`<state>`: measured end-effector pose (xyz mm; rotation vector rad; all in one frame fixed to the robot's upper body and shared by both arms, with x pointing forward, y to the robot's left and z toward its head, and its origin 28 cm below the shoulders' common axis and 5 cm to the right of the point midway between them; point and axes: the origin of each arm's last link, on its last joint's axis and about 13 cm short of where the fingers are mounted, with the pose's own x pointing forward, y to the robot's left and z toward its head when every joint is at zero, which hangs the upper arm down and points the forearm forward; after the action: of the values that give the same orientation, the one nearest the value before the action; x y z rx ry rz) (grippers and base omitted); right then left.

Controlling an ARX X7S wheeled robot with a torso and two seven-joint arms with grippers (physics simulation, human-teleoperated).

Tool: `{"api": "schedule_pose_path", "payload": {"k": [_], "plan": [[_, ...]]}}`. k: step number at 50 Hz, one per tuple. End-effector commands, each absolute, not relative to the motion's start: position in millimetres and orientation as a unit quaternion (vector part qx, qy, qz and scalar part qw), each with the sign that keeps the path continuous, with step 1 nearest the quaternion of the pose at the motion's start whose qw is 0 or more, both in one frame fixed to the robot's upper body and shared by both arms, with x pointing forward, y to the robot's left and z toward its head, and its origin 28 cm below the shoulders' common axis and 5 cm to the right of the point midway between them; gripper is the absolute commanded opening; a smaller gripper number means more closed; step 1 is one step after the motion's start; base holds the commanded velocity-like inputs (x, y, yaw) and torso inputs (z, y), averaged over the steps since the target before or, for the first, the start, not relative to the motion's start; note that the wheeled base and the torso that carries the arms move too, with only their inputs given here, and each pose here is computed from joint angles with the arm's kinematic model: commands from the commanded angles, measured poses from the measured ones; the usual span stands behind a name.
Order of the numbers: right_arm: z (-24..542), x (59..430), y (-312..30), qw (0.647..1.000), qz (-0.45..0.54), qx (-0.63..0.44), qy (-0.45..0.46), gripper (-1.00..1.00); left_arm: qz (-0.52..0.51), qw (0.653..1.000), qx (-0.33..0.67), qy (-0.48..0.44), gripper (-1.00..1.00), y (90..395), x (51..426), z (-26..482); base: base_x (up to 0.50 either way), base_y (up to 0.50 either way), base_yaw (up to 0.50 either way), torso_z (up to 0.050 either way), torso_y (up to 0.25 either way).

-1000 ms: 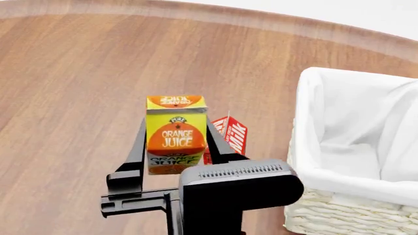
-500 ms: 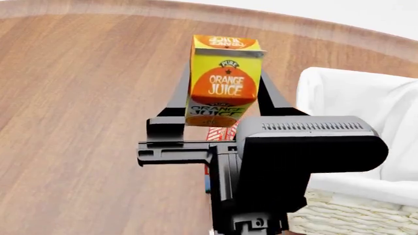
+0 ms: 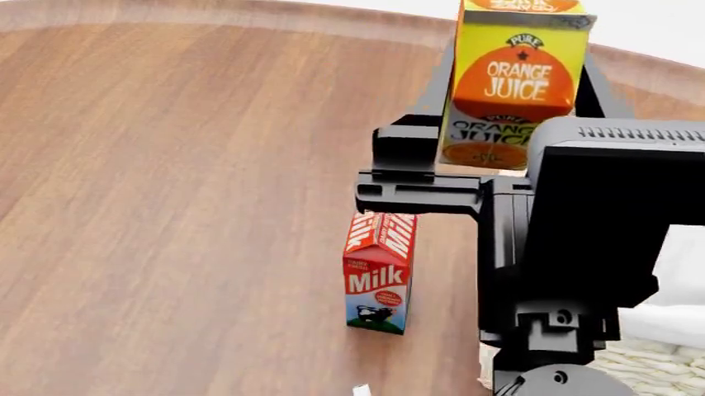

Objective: Pick up the orange juice, and put it in the basket.

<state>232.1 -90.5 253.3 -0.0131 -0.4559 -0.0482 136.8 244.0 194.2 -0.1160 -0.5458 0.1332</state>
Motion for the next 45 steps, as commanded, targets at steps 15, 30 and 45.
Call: {"api": "schedule_pose_path", "payload": {"k": [15,30,45], "plan": [[266,226,-146,0.974,-0.099,-0.043,-0.197,-1.0,0.065,0.959,-0.057,-0.272,1.0,245,135,196,0.0,0.0,0.0,0.001,0.001],[271,229,-171,0.975,-0.132,-0.056,-0.168,-1.0,0.069,0.958,-0.057,-0.272,1.0,247,135,196,0.0,0.0,0.0,0.0,0.001],[278,239,-181,0.98,-0.133,-0.057,-0.14,-1.0,0.07,0.958,-0.058,-0.273,1.0,248,135,196,0.0,0.0,0.0,0.0,0.001]]}}
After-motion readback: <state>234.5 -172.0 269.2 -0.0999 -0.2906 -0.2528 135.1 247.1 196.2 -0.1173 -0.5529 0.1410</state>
